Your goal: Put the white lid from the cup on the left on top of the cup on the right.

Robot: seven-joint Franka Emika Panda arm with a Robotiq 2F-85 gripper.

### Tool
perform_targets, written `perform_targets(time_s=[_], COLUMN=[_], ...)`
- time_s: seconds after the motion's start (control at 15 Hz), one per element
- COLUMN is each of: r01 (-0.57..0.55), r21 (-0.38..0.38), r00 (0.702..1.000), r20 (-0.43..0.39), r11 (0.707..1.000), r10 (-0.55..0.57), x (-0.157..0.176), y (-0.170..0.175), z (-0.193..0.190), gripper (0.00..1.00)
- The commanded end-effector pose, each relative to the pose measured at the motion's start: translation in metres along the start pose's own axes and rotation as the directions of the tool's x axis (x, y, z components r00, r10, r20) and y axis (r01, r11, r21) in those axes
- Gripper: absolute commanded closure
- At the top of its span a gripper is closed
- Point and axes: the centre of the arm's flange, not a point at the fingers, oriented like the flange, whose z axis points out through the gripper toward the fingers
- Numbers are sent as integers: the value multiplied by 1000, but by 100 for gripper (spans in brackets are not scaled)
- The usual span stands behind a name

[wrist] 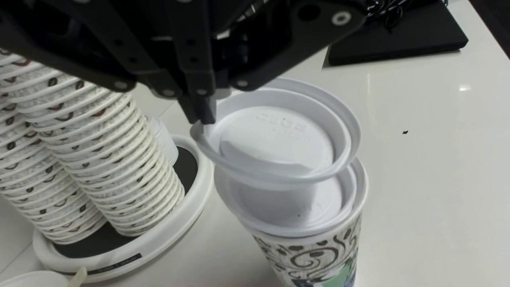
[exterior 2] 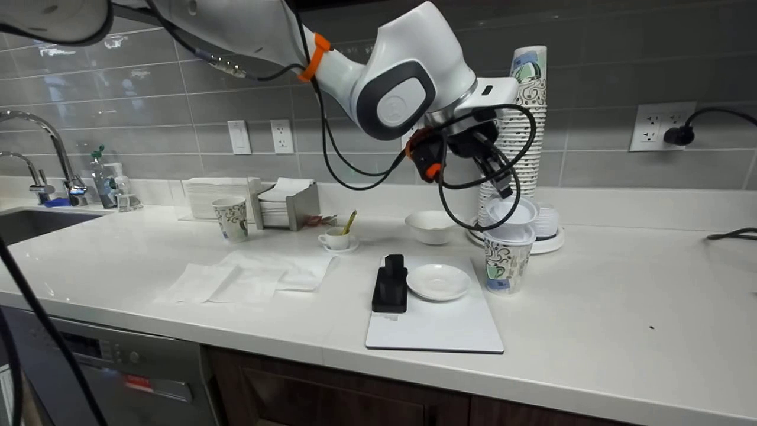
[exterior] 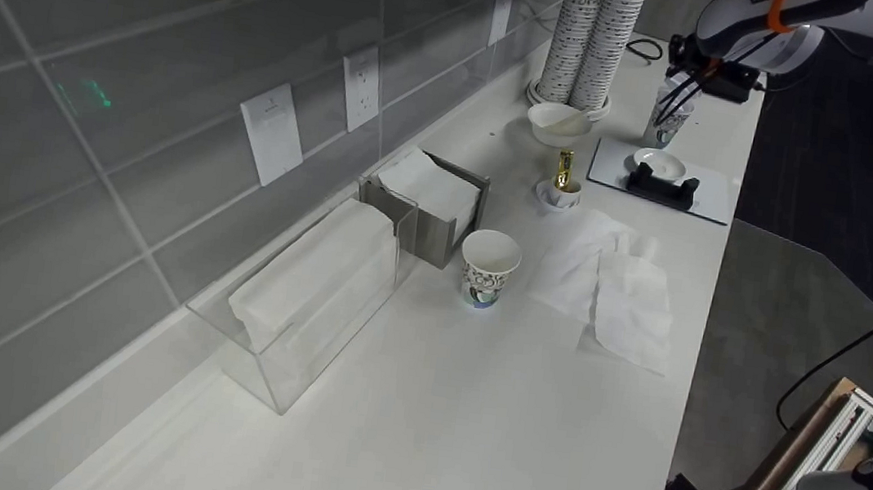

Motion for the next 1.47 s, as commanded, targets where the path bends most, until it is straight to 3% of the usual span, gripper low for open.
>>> perform_targets(time_s=[0.0,0.4,0.53,0.93,1.07,1.2,1.4], r01=[-23,-64,-63,-26,42,122,259], r21=[-8,-35,-40,44,65,31,-50], r00=[1000,997,997,998,984,962,920], r20=[-2,39,49,57,171,242,315], r11=[1000,997,997,999,997,992,965], r10=[23,65,65,24,-53,-126,-231], x=[11,6,5,0,-18,-41,-67], y=[0,5,5,-33,-55,-71,-84], z=[11,17,16,-21,-48,-70,-106], gripper=[100,100,73,32,18,5,0])
